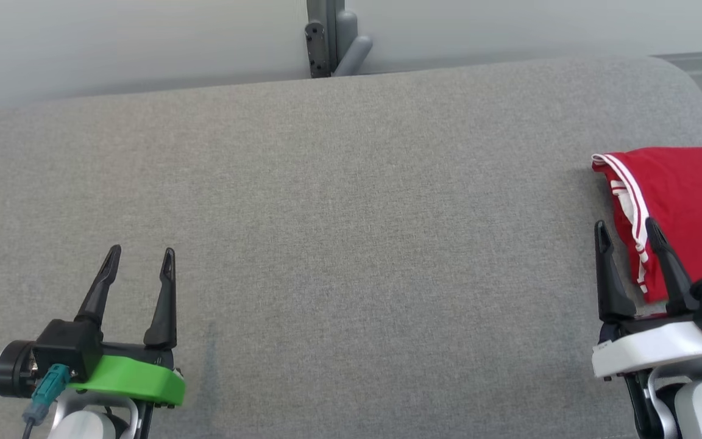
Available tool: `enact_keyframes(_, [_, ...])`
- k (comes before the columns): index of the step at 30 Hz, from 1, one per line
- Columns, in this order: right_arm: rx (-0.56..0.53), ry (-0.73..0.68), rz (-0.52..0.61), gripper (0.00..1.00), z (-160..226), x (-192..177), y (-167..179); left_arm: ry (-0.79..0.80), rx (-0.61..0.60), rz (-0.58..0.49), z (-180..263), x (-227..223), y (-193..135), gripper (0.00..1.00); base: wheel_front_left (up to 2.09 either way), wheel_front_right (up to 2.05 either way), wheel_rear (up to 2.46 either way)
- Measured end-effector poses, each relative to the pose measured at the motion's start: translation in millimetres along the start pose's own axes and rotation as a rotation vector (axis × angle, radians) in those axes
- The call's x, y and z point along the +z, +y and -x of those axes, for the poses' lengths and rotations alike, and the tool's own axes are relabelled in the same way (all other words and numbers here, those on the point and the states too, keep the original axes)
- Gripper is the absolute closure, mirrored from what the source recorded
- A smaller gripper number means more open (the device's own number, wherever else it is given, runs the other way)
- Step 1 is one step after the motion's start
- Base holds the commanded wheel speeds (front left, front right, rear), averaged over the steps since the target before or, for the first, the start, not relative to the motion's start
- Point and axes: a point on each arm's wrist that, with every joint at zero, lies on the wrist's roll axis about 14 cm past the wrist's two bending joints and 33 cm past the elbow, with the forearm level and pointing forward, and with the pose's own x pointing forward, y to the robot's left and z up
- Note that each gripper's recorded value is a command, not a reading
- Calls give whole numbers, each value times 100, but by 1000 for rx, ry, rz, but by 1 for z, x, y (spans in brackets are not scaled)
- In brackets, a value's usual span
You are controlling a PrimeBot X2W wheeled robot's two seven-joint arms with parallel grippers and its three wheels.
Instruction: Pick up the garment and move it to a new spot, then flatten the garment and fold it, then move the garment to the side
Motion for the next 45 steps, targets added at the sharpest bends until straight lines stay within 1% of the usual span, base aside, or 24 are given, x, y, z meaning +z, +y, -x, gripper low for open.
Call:
enact_keyframes(3, [2,4,-1,0,12,3,2,-11,4,-15,10,7,2,0,0,0,0])
enact_keyframes(9, [9,15,-9,0,32,6,9,-18,7,-8,29,13,1,0,0,0,0])
enact_keyframes(16, [13,-2,-16,0,42,14,13,-29,9,-10,37,19,0,0,0,0,0])
enact_keyframes(31, [-18,-16,-8,0,46,20,3,-2,10,-15,37,16,0,0,0,0,0])
enact_keyframes(45, [-3,-9,-18,0,44,17,9,1,19,-13,39,15,3,0,0,0,0])
